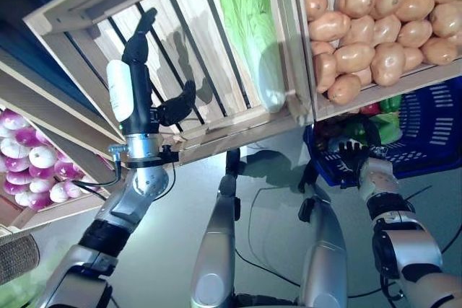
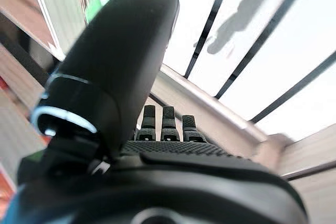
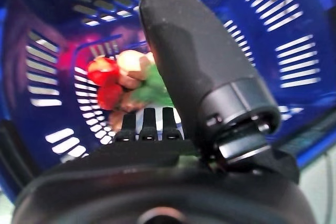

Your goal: Put vegetables into the basket

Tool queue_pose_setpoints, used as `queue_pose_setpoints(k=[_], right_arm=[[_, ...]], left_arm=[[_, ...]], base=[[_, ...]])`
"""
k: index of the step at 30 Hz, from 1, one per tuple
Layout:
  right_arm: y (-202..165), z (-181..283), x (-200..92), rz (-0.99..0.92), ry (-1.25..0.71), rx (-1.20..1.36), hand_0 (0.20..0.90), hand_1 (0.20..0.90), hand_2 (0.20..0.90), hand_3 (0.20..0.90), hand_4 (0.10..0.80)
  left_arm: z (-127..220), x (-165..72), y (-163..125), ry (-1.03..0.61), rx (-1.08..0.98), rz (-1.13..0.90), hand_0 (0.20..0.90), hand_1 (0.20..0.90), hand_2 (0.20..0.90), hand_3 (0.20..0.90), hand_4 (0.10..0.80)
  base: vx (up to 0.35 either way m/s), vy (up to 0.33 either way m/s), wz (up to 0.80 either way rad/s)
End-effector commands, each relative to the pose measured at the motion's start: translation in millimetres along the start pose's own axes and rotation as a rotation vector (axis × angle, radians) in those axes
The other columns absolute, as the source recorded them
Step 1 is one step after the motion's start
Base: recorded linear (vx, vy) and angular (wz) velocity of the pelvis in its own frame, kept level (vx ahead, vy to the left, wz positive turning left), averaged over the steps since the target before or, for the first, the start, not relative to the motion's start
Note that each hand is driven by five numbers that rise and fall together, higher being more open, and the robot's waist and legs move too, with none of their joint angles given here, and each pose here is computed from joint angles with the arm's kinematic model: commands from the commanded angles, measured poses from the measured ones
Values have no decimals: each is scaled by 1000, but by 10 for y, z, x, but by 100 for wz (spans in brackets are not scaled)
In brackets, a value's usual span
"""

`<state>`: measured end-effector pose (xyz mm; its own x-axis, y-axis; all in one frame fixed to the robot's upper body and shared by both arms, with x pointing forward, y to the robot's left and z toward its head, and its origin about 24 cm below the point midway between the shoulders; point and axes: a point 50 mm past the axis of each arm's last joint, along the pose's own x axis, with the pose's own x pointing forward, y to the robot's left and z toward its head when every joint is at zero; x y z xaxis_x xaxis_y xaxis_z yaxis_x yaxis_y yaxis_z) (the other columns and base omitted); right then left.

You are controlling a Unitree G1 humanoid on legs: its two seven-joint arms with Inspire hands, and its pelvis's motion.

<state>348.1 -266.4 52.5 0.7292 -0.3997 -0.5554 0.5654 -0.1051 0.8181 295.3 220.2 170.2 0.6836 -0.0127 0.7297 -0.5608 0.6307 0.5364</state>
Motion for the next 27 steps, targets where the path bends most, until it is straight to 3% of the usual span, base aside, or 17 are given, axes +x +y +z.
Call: queue_pose_setpoints(k=[1,9,15,19,27], right_arm=[[165,435,-73,80,-176,-46,900,900,900,900,800],[-62,390,-139,165,-167,-235,900,900,900,900,800],[-220,253,-149,248,-96,-273,900,900,900,900,800],[-281,216,-127,245,-70,-299,900,900,900,900,800],[-149,253,-118,292,-72,-356,900,900,900,900,800]], left_arm=[[189,250,314,-132,99,119,900,900,900,900,800],[109,244,452,-270,471,-14,900,900,900,900,800],[275,483,478,-495,674,-83,900,900,900,900,800],[322,698,460,-559,756,-150,900,900,900,900,800],[411,814,308,-686,797,-221,900,900,900,900,800]], base=[[1,38,-1],[12,39,-1],[-5,50,-1],[-8,48,-6],[-1,21,-3]])
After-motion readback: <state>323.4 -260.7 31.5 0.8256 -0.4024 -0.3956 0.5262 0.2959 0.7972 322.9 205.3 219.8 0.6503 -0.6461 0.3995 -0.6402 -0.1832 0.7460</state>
